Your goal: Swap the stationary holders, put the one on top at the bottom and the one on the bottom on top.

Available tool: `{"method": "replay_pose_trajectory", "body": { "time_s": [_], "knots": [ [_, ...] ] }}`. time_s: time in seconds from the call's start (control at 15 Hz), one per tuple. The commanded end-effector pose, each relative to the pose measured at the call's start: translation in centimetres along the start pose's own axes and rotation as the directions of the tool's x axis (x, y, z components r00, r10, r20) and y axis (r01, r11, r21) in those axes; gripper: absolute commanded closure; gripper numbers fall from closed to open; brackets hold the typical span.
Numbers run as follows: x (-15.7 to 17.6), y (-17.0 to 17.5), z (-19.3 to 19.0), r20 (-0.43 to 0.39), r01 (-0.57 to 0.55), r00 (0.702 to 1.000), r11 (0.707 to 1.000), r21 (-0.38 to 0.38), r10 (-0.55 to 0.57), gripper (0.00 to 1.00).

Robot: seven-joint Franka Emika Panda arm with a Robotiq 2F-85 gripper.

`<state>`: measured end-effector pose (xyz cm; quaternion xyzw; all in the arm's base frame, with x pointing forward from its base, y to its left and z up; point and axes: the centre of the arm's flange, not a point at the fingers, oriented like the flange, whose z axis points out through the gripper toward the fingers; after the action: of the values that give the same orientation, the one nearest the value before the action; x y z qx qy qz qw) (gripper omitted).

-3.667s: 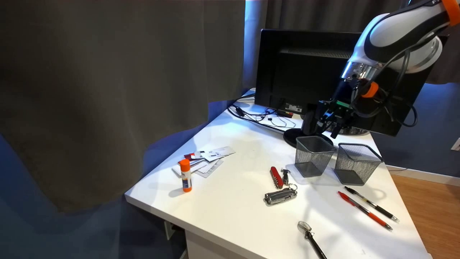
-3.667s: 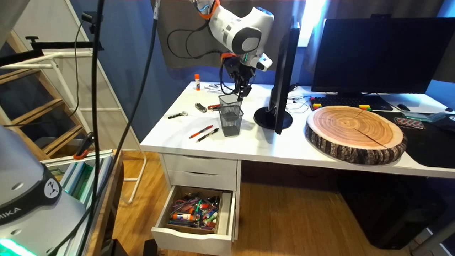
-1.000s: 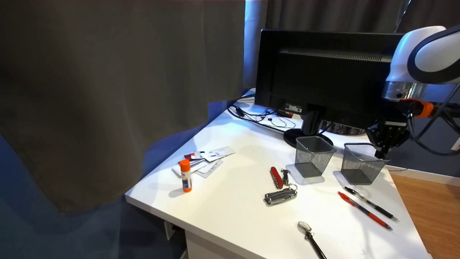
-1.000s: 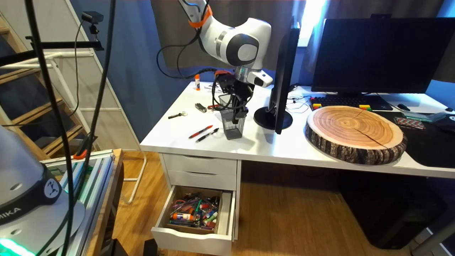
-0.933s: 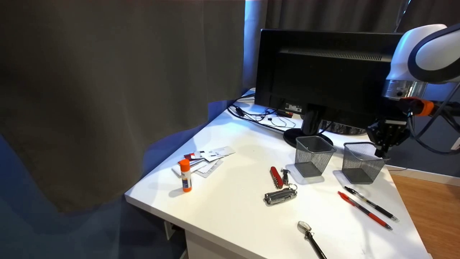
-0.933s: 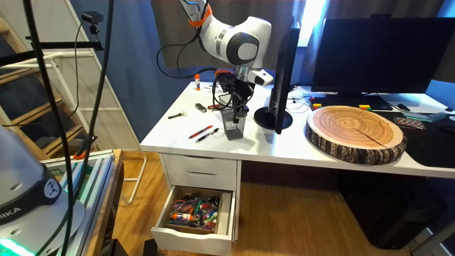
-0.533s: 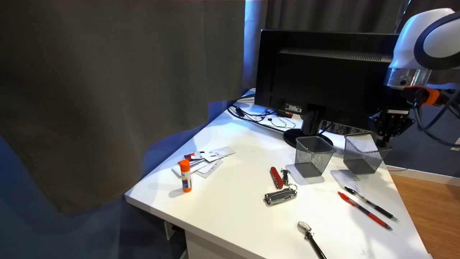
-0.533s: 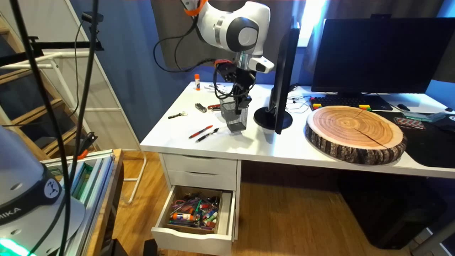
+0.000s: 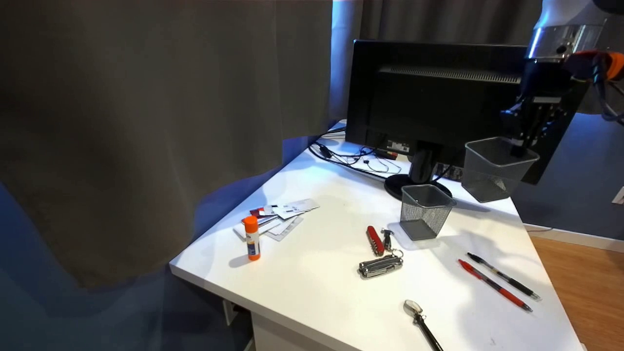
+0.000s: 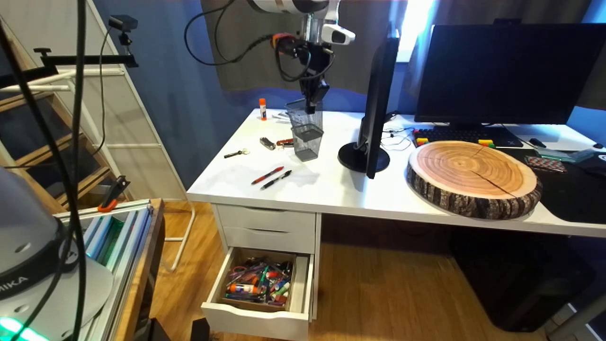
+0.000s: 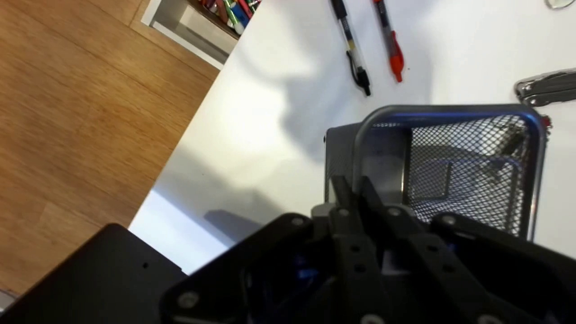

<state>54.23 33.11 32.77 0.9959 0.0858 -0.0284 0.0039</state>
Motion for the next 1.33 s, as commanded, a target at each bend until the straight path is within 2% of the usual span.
{"method": "replay_pose_trajectory", "body": {
  "time_s": [0.0,0.27,0.6,1.07,1.27],
  "knots": [
    [1.4,-2.5,-2.4,-0.026,0.116,0.993,0.993,0.001,-0.116,0.98],
    [3.5,-4.6,-2.0,-0.046,0.202,0.979,0.978,0.05,-0.2,0.98],
    [5.8,-6.6,0.9,-0.027,0.246,0.969,0.963,0.112,-0.245,0.98],
    [7.3,-7.4,2.8,-0.011,0.234,0.972,0.954,0.188,-0.236,0.98],
    [7.5,-7.3,3.4,0.013,0.212,0.976,0.959,0.191,-0.218,0.98]
  ]
}}
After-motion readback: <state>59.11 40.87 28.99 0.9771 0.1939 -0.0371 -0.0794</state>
